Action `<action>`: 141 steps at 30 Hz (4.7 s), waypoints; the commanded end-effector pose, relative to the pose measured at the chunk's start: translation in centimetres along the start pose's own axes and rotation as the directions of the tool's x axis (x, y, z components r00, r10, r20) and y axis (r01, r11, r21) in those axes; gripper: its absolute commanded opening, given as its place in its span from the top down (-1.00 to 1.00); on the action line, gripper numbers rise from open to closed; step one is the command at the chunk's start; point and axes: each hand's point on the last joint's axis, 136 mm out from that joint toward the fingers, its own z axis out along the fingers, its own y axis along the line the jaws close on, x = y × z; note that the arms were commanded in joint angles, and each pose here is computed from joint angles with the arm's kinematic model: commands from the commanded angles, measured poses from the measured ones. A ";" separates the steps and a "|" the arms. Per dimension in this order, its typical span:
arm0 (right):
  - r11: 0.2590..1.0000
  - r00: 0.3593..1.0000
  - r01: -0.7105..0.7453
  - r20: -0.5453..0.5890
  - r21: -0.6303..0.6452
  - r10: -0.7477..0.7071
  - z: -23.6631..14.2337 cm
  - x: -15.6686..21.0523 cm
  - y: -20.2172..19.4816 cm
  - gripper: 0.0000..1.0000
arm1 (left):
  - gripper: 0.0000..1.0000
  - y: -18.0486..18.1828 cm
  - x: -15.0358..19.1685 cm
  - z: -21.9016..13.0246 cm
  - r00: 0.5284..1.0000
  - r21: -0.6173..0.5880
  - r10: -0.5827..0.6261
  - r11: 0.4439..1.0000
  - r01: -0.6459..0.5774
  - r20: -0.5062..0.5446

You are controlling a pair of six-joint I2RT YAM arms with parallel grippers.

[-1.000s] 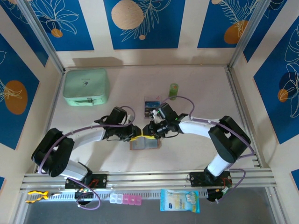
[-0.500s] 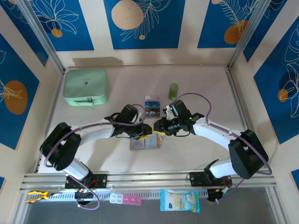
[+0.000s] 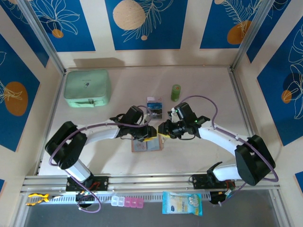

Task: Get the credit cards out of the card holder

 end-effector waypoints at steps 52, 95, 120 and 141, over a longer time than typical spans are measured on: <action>0.998 0.993 0.047 -0.113 0.033 -0.043 3.5 1.4 2.6 0.45 | 0.30 3.7 -2.9 -3.7 0.993 0.016 -0.042 0.999 0.040 0.108; 0.996 0.977 0.054 -0.211 0.075 -0.037 8.7 1.7 0.9 0.53 | 0.79 11.5 1.1 -4.3 0.990 -0.177 -0.120 0.975 0.132 0.075; 0.995 0.973 0.043 -0.229 0.086 -0.023 9.1 1.2 0.3 0.55 | 0.95 13.1 1.8 -3.9 0.990 -0.231 -0.127 0.963 0.136 0.056; 0.996 0.963 0.019 -0.271 0.088 0.006 10.5 2.3 0.1 0.56 | 1.00 13.2 1.9 -3.8 0.990 -0.240 -0.132 0.961 0.139 0.045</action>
